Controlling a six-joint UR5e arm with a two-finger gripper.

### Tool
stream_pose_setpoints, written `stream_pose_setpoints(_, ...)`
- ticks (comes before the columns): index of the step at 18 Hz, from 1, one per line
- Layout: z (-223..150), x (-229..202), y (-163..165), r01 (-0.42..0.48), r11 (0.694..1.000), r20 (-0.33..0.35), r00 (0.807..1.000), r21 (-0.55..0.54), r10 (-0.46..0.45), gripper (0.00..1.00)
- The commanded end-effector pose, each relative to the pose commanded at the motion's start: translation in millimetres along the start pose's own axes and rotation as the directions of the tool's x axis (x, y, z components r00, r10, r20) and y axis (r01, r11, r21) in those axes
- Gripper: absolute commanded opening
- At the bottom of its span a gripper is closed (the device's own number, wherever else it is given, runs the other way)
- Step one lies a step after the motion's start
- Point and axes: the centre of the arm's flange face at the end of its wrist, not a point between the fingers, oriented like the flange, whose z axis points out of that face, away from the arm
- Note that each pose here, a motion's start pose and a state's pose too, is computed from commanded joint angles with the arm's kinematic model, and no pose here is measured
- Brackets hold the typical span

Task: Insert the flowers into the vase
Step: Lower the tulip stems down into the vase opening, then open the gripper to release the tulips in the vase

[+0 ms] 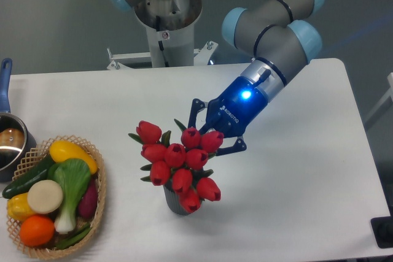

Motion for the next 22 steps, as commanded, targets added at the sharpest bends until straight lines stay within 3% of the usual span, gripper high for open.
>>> stream_pose_setpoints(4, 3, -1, 12, -0.002, 1.0, -0.007, 1.0, -0.002, 0.002, 0.01)
stream_pose_setpoints(9, 10, -4, 38, -0.007, 1.0, -0.019, 1.0, -0.007, 0.007, 0.18)
stream_pose_setpoints(16, 10, 0, 57, 0.01, 1.0, -0.016, 1.0, -0.023, -0.01, 0.26)
stream_pose_setpoints(18, 8, -1, 59, 0.013, 0.999, -0.011, 1.0, -0.031, -0.014, 0.39)
stream_pose_setpoints(22, 0, -3, 66, 0.034, 0.999, 0.003, 0.999, -0.03, -0.034, 0.79)
